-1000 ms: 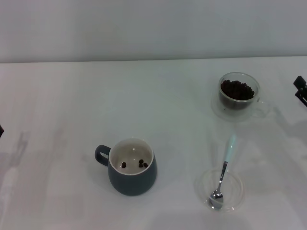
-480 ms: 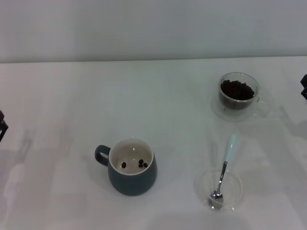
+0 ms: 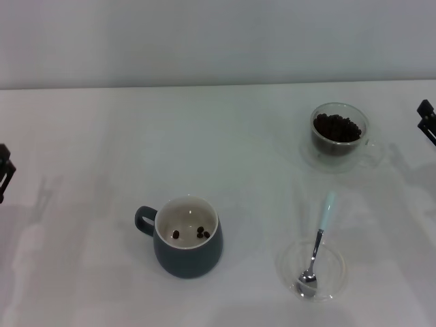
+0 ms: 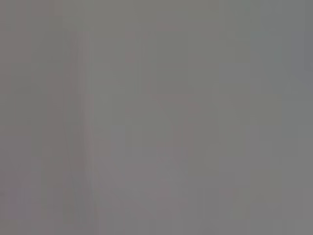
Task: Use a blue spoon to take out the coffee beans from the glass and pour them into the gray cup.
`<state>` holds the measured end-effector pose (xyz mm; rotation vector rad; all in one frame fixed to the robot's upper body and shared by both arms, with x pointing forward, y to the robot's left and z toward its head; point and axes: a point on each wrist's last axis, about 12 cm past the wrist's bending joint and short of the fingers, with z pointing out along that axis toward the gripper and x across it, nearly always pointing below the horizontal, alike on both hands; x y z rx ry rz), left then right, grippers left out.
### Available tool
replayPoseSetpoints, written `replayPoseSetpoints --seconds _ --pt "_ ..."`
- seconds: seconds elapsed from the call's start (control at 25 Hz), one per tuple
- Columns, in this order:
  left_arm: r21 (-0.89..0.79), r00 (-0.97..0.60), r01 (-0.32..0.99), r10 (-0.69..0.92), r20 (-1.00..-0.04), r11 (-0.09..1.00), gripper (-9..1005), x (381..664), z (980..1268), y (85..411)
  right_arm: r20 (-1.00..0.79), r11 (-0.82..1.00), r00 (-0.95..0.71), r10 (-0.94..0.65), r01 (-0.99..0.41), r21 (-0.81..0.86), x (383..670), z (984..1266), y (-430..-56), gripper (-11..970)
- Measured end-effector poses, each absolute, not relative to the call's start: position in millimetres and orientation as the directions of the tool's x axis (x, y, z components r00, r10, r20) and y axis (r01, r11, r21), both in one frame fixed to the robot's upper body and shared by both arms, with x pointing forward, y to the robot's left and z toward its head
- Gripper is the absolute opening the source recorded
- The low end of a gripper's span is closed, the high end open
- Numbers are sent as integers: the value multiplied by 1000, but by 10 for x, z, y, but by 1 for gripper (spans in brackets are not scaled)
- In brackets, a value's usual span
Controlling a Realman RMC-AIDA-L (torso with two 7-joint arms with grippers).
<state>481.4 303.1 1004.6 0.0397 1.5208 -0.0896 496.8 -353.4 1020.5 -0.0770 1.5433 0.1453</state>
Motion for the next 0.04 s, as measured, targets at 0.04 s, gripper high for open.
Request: replayPoseSetpoints --seconds 0.04 --pt "-30 50 84 -35 -998 996 861 4826 10053 3027 -999 990 18 46 -138 43 4995 10208 -3531 845"
